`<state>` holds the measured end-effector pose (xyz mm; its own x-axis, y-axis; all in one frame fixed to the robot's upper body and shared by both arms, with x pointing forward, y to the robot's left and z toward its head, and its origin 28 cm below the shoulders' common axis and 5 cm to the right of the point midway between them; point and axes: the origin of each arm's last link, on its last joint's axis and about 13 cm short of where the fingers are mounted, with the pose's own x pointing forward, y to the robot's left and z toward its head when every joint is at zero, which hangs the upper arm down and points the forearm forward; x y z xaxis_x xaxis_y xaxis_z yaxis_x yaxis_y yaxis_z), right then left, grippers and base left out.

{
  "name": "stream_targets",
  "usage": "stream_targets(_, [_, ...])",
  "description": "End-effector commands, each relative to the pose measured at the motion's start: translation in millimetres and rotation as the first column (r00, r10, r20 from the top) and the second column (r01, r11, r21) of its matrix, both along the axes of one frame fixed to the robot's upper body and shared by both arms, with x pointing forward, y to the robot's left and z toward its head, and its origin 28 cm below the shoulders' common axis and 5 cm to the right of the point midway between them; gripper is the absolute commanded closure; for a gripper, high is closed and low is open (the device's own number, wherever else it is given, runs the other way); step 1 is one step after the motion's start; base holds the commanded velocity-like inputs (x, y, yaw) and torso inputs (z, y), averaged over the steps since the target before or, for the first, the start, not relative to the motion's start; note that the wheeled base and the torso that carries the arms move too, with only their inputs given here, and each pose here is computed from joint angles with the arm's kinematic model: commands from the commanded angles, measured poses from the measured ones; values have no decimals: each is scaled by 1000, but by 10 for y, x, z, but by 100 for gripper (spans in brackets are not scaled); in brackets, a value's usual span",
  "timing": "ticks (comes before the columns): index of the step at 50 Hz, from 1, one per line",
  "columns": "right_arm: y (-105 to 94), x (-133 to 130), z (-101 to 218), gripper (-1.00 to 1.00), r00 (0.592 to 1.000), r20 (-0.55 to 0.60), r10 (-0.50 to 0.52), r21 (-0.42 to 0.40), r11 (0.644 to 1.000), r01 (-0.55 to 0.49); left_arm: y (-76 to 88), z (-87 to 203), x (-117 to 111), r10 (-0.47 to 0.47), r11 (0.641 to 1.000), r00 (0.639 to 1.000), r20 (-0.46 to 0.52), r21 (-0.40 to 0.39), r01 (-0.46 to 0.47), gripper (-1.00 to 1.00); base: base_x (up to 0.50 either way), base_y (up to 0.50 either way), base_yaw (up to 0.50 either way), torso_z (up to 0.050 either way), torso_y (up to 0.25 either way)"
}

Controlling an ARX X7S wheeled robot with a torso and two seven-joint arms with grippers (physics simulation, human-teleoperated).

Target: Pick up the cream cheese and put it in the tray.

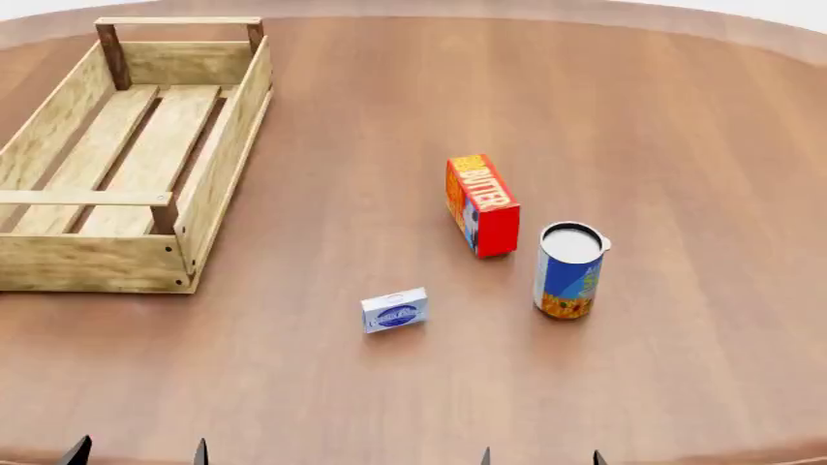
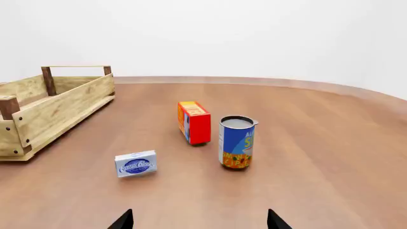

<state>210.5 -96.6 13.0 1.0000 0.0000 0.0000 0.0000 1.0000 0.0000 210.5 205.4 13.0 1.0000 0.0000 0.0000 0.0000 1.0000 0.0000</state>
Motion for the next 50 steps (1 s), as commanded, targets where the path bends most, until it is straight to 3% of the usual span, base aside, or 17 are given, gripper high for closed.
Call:
stream_targets(1, [1,0,7,-100,1000,0,-2,10,1000,2,6,26,-13,2,1000,1000,11,-6,-2,-100,0,0,0,0,0])
stream_targets(10, [11,-91,129,-100,999,39,-1,0,1000,1,6,119,-72,3,1000,999,37,-6,-3,-100,0,0,0,0,0])
stream_targets(14, [5,-146,211,-100,997,77,-5,-10,1000,6,22,204,-124,29,999,996,86,22,-31,-100,0,0,0,0,0])
stream_targets(18, [12,-191,278,-100,989,145,-6,-4,1000,7,37,317,-204,24,1000,989,149,-10,-22,-100,0,0,0,0,0])
stream_targets(20, [13,-216,301,-100,986,165,-14,-28,999,19,43,377,-255,29,999,978,207,6,-31,-100,0,0,0,0,0])
stream_targets(21, [10,-247,342,-100,983,185,-8,3,1000,8,52,426,-297,71,996,964,257,40,-84,-100,0,0,0,0,0])
stream_targets(26, [1,-343,461,-100,963,270,-26,19,1000,22,82,533,-382,95,992,930,355,39,-117,-100,0,0,0,0,0])
stream_targets(31, [1,-435,556,-100,920,390,-41,-7,999,48,81,595,-467,73,993,892,446,47,-105,-100,0,0,0,0,0])
stream_targets(36, [9,-539,641,-100,859,511,-37,-18,998,53,81,623,-538,92,989,832,547,45,-138,-100,0,0,0,0,0])
stream_targets(50, [15,-585,653,-100,818,574,-41,-15,998,61,100,651,-584,96,991,803,589,18,-131,-100,10,42,0,0,0])
